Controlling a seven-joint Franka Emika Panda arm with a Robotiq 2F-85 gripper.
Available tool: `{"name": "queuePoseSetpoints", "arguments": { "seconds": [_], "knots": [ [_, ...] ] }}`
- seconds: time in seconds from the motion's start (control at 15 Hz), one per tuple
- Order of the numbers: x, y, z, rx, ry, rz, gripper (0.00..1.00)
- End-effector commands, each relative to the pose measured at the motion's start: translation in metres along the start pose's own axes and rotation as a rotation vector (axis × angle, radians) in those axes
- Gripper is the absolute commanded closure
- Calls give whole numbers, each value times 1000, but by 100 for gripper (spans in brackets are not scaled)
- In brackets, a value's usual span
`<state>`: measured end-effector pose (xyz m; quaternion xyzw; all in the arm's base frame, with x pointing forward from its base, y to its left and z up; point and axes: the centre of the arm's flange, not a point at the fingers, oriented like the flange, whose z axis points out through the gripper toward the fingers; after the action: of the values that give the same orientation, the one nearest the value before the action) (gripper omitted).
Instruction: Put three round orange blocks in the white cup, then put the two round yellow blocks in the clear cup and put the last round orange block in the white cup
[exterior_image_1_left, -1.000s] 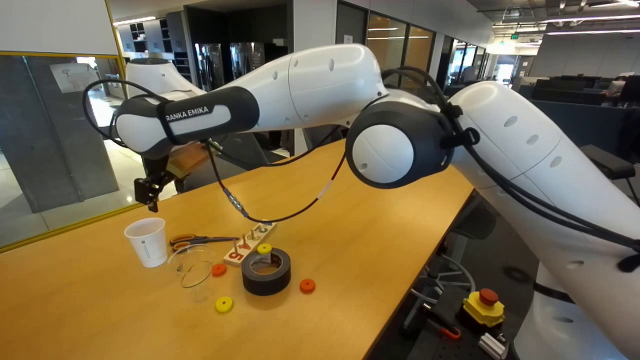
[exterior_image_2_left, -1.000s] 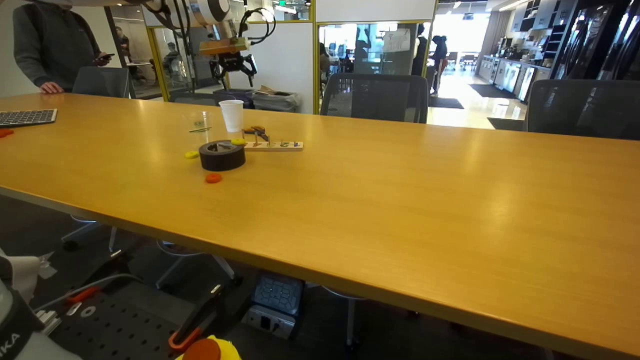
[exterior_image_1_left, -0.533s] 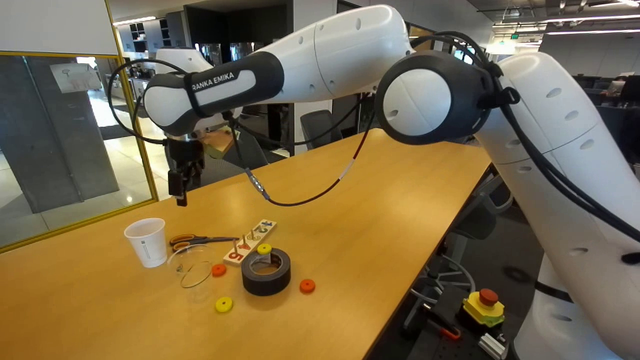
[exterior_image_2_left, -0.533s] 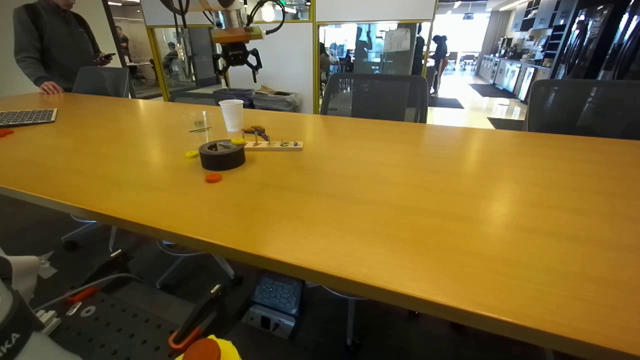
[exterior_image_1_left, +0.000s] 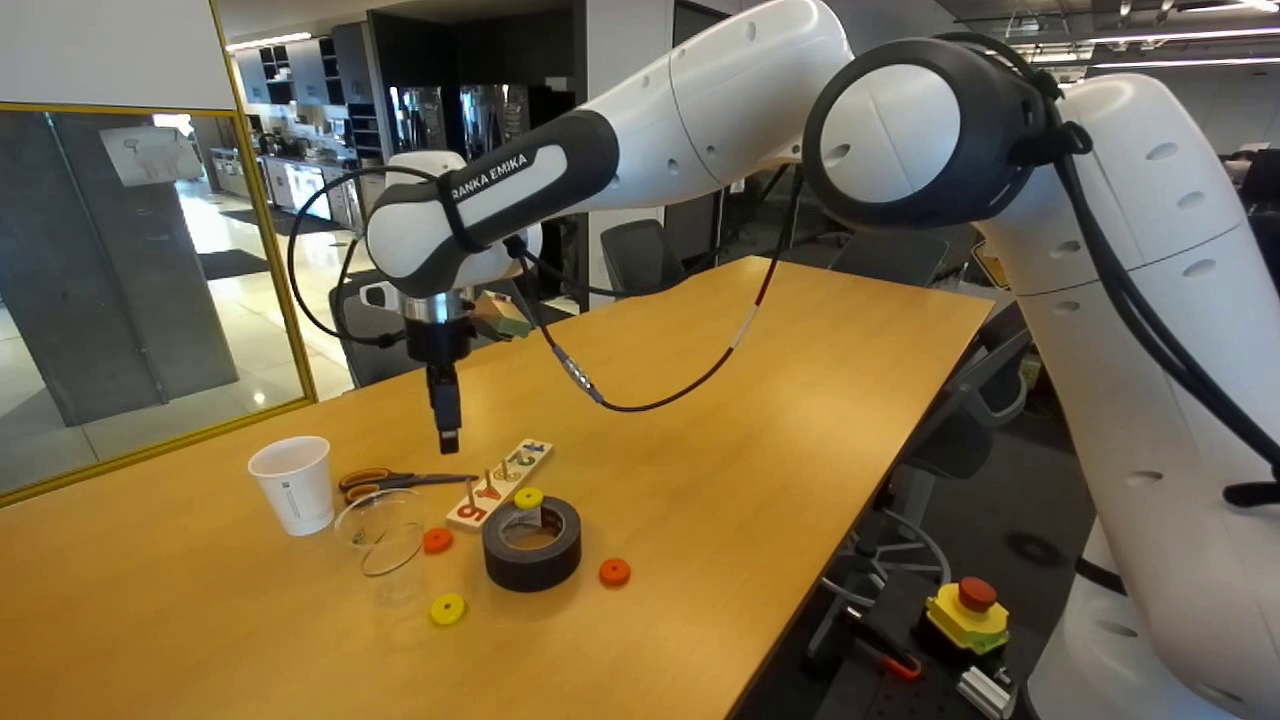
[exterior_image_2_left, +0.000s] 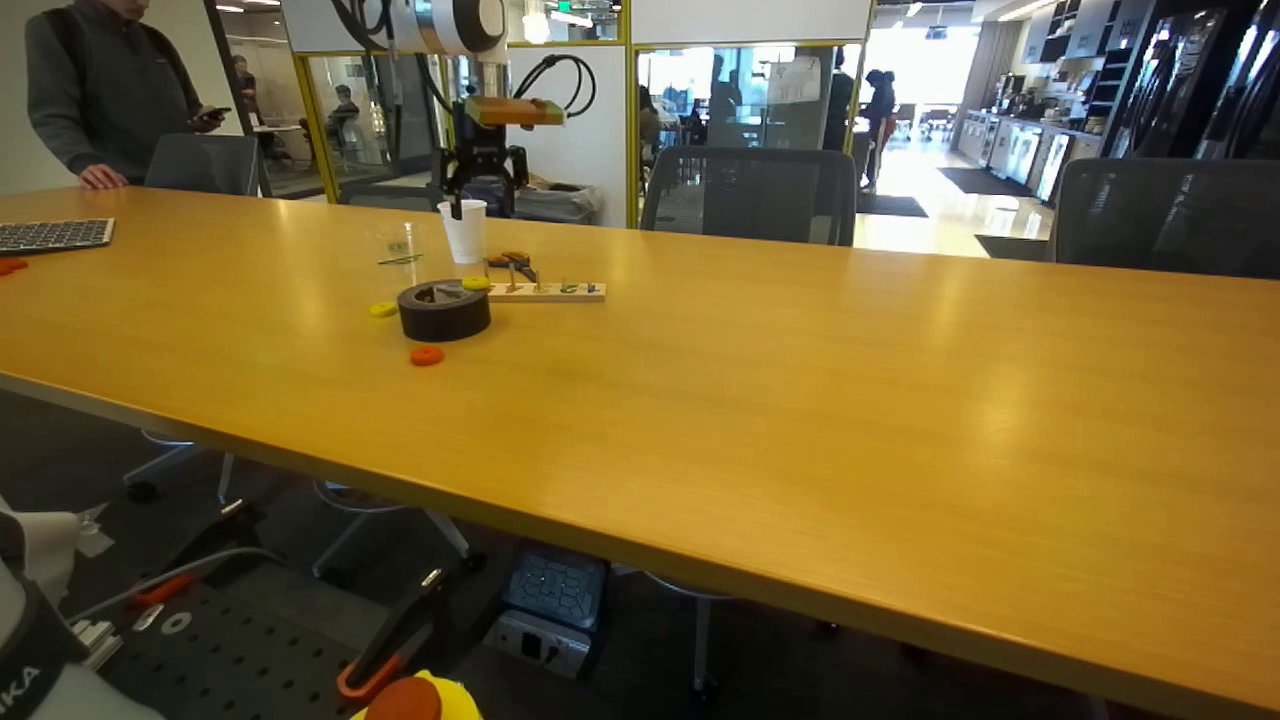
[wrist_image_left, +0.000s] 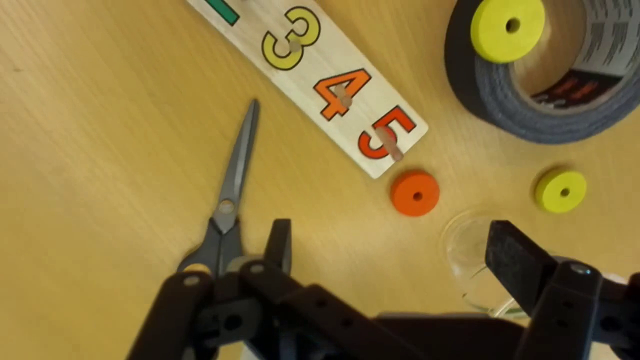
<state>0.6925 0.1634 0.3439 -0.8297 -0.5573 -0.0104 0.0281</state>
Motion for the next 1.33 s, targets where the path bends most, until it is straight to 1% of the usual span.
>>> {"name": "queuePoseSetpoints", "arguments": {
  "seconds": [0.0, 0.27, 0.47, 0.8, 0.93, 1.07, 1.27],
  "knots": [
    [-23, -37, 18, 52, -33, -195, 0],
    [-26, -61, 45, 72, -67, -390, 0],
    [-22, -72, 53, 30, -61, -464, 0],
    [-9, -83, 46, -53, -41, -523, 0],
    [-2, -87, 37, -87, -31, -538, 0],
    [3, -90, 34, -102, -21, -551, 0],
    [8, -93, 40, -103, -16, -562, 0]
  ]
}}
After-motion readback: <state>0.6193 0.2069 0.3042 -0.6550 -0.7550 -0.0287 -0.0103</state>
